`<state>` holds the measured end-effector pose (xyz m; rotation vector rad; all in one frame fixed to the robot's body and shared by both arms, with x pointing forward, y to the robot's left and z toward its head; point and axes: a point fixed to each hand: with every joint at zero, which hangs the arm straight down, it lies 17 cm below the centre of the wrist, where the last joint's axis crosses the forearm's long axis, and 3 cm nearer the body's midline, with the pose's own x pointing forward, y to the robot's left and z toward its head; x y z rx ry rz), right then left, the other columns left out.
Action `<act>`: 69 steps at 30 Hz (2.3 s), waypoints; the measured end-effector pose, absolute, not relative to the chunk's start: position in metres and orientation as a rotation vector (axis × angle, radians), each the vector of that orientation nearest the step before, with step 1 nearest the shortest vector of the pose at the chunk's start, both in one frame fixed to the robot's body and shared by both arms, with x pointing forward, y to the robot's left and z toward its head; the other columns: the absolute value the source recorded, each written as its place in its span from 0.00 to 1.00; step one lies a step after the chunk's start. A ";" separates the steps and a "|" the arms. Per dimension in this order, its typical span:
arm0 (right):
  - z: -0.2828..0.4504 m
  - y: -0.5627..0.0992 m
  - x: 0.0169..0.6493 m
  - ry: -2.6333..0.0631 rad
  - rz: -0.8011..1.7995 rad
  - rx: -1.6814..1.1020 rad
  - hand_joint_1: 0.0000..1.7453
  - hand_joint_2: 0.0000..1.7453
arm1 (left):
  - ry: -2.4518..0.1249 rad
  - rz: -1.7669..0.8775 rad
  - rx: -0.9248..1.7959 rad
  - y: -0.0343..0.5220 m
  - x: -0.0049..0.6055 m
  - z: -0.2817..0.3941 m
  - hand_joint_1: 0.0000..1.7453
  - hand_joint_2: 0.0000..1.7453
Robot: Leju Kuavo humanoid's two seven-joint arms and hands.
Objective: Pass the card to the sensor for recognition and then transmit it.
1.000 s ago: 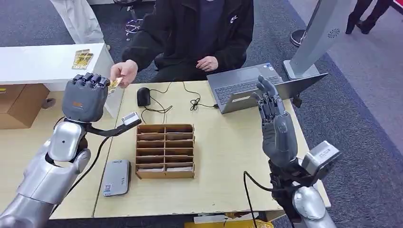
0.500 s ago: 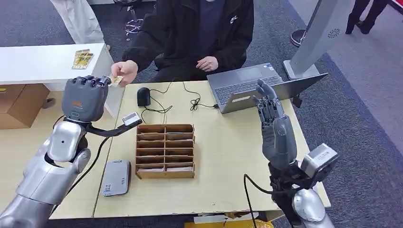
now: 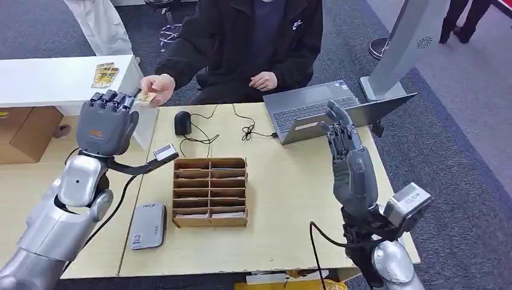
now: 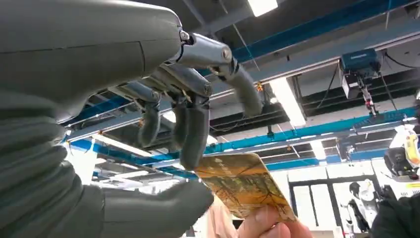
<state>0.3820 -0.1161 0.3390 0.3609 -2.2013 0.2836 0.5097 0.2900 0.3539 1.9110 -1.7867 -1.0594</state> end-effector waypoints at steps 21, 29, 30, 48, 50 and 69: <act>0.340 -0.117 0.380 -2.203 0.278 0.366 0.00 0.00 | -1.786 -1.067 1.907 0.290 0.507 0.350 0.00 1.00; 0.341 -0.117 0.379 -2.206 0.277 0.367 0.00 0.00 | -1.782 -1.071 1.907 0.291 0.505 0.348 0.00 1.00; 0.341 -0.117 0.379 -2.206 0.277 0.368 0.00 0.00 | -1.782 -1.072 1.908 0.291 0.505 0.348 0.00 1.00; 0.341 -0.117 0.377 -2.203 0.276 0.371 0.00 0.00 | -1.730 -1.114 1.910 0.295 0.509 0.342 1.00 1.00; 0.342 -0.117 0.376 -2.206 0.275 0.373 0.00 0.00 | -1.726 -1.118 1.911 0.295 0.510 0.342 1.00 1.00; 0.341 -0.116 0.374 -2.202 0.279 0.376 0.00 0.00 | -1.721 -1.112 1.913 0.297 0.509 0.344 1.00 1.00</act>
